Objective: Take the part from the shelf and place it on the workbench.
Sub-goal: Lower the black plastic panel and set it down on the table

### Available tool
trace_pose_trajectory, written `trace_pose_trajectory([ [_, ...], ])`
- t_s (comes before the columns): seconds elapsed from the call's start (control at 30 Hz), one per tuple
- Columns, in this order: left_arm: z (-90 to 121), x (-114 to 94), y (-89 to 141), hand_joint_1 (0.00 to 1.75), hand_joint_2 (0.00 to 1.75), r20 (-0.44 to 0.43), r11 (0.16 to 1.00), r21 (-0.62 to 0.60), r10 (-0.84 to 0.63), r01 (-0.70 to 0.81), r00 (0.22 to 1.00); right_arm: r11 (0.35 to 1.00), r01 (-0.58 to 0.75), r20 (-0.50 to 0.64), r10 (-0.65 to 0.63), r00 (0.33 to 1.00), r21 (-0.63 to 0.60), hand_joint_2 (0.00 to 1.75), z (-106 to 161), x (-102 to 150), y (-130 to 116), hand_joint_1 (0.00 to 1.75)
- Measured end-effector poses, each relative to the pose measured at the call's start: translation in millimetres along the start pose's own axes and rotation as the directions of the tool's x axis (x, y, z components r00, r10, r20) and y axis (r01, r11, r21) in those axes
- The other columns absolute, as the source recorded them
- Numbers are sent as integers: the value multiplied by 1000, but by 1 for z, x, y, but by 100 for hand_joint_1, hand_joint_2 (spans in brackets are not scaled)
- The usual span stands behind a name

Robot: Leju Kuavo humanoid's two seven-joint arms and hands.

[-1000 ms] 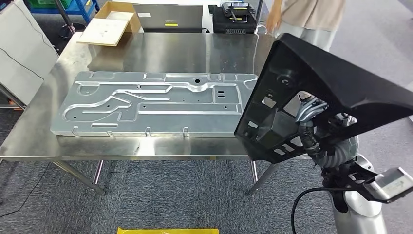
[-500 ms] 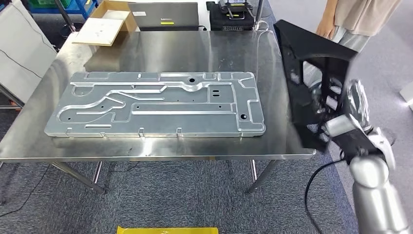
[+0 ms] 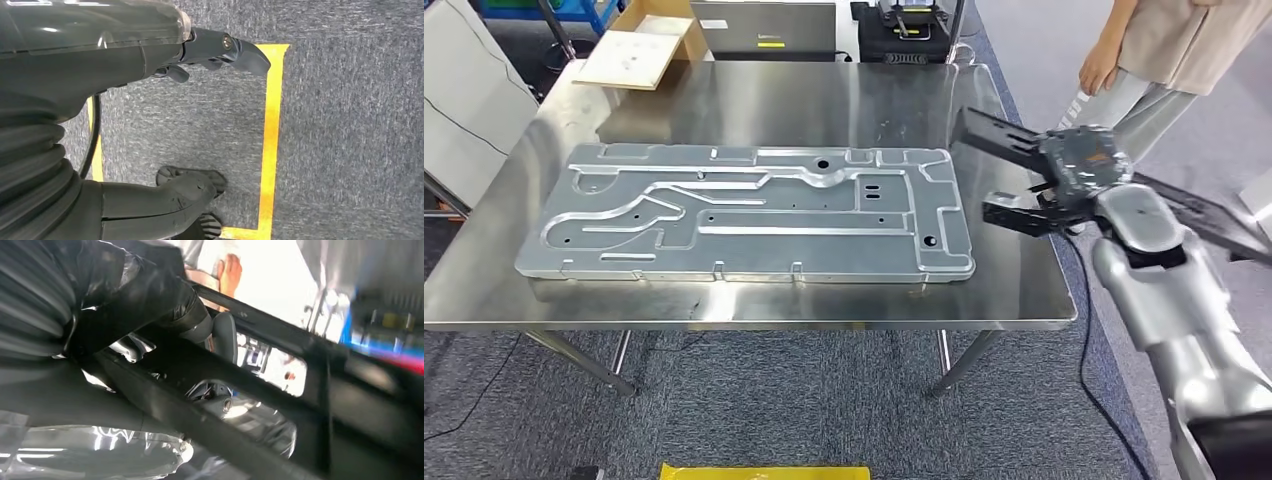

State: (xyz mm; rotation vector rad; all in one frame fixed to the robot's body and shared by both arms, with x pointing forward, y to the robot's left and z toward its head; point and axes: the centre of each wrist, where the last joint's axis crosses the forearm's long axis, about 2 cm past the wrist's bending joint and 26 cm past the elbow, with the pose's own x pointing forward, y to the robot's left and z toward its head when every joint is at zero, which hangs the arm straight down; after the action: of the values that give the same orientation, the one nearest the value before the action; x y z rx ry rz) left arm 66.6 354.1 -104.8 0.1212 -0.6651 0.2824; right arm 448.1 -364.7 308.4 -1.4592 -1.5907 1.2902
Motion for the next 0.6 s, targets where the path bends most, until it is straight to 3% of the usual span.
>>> trace_pose_trajectory([
  [0.27, -6, 12, -5, 0, 175, 10, 999, -31, -31, 31, 999, 960, -206, 149, 179, 972, 188, 175, -49, 69, 16, 175],
  [0.6, -11, 20, -16, 0, 175, 17, 996, -73, -54, 56, 998, 943, -254, 272, 192, 943, 216, 175, -75, 133, 10, 175],
])
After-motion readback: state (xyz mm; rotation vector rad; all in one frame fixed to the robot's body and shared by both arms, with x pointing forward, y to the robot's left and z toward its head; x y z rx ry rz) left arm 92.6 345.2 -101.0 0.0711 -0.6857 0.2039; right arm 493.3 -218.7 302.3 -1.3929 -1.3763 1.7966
